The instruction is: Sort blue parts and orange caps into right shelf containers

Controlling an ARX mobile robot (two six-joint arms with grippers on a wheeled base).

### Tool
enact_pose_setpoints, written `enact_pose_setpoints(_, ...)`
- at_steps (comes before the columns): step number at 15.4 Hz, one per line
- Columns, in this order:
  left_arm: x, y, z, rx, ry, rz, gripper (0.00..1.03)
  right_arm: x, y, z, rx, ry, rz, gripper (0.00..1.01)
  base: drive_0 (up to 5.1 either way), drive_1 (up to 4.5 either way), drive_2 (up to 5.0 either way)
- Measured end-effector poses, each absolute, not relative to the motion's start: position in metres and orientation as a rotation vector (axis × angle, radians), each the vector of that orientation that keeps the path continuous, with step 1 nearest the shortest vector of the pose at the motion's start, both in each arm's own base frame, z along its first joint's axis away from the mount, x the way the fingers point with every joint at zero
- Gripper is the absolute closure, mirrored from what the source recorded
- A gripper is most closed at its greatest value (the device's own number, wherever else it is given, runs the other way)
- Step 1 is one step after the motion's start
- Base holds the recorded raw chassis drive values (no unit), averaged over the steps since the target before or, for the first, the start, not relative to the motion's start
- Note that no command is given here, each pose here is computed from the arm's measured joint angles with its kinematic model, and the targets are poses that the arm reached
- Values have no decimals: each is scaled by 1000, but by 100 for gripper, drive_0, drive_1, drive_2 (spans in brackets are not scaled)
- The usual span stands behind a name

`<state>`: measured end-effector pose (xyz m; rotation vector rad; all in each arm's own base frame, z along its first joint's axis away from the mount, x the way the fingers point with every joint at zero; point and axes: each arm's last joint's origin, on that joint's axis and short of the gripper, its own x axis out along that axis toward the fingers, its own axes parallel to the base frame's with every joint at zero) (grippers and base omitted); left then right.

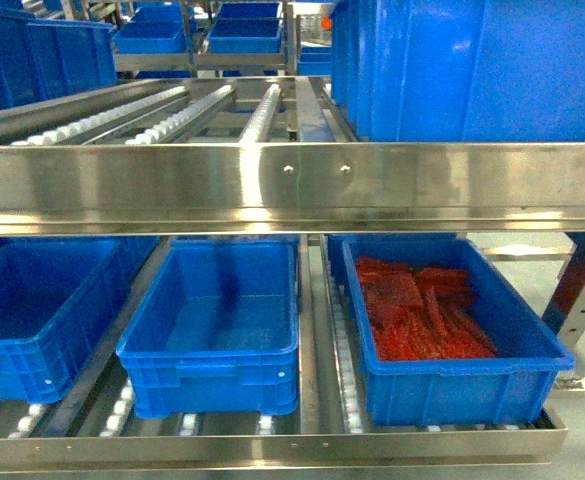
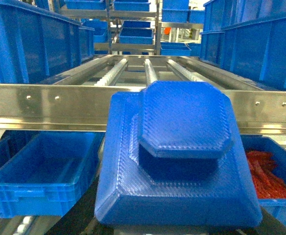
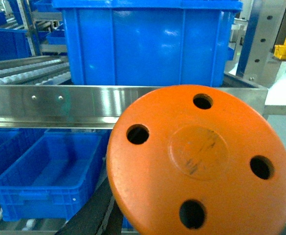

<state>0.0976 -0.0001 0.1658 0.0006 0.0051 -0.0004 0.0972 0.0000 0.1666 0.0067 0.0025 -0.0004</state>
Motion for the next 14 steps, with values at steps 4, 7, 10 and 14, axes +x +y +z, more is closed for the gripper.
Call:
enact_pose_setpoints(4, 98, 0, 166, 1, 5, -1, 61, 97, 0, 167, 7, -2, 0, 57, -496, 249, 249)
enact_pose_setpoints(7, 98, 0, 166, 1, 1, -1, 61, 97, 0, 167, 7, -6, 0, 57, -491, 255, 255)
enact_pose_setpoints(10, 98, 0, 166, 1, 6, -1, 61, 97, 0, 167, 7, -2, 0, 57, -492, 254, 254)
enact_pose_setpoints(14, 98, 0, 166, 1, 6, -3, 61, 97, 0, 167, 7, -1, 0, 57, -494, 251, 251)
